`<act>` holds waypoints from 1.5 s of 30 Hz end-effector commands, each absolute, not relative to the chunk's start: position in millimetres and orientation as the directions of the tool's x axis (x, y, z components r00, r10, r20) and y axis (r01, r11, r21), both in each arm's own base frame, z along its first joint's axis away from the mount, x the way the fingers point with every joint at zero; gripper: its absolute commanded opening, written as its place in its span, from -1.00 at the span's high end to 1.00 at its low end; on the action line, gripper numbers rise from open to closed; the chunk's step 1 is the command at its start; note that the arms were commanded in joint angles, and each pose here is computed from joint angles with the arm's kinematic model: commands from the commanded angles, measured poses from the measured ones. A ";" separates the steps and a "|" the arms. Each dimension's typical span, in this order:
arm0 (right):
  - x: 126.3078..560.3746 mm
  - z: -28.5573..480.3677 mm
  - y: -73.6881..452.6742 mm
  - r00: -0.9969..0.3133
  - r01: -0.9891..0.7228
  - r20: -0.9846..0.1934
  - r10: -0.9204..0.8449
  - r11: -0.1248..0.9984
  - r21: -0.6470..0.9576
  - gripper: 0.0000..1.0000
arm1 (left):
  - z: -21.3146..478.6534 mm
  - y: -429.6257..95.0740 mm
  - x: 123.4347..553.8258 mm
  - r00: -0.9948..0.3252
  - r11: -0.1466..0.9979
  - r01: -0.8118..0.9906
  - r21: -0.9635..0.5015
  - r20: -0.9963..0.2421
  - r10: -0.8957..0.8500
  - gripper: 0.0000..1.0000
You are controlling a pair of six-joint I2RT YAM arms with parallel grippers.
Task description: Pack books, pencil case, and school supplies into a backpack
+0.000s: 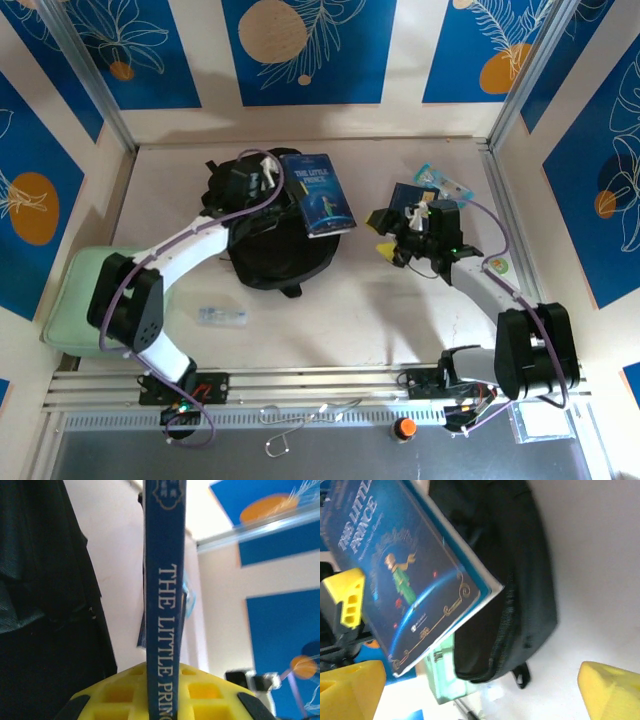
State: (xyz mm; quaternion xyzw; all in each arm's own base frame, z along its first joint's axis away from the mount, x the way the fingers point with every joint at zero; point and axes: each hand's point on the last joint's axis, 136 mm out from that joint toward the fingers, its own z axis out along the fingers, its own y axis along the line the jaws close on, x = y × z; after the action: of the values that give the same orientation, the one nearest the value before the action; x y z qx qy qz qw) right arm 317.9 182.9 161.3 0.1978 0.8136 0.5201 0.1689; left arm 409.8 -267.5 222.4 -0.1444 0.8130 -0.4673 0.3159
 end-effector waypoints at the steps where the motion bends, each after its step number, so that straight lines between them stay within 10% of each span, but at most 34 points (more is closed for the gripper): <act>1: 330.5 197.7 216.1 -0.860 0.109 -0.036 0.510 0.252 0.962 -0.99 | 279.2 -253.8 418.3 -0.641 0.347 0.117 -0.930 -0.338 -0.689 1.00; 25: 375.2 240.6 286.3 -0.851 0.061 0.037 0.524 0.027 0.998 -0.85 | 281.1 -250.7 418.1 -0.626 0.188 0.063 -0.980 -0.185 -0.757 1.00; 41: 373.1 222.3 269.4 -0.836 0.097 0.065 0.545 0.030 0.995 0.71 | 249.9 -251.6 412.3 -0.672 0.322 0.024 -0.946 -0.254 -0.696 1.00; 45: 368.5 217.6 262.7 -0.840 0.092 0.021 0.542 0.104 0.990 0.90 | 232.3 -248.1 401.5 -0.709 0.446 0.025 -0.895 -0.331 -0.623 0.38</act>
State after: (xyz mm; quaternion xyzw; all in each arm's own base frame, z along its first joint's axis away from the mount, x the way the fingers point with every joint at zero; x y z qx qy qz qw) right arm 369.0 272.1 205.4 0.2388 0.7125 0.6416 0.1539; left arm 410.7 -248.3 225.7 -0.2461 0.7575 -0.5115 0.3225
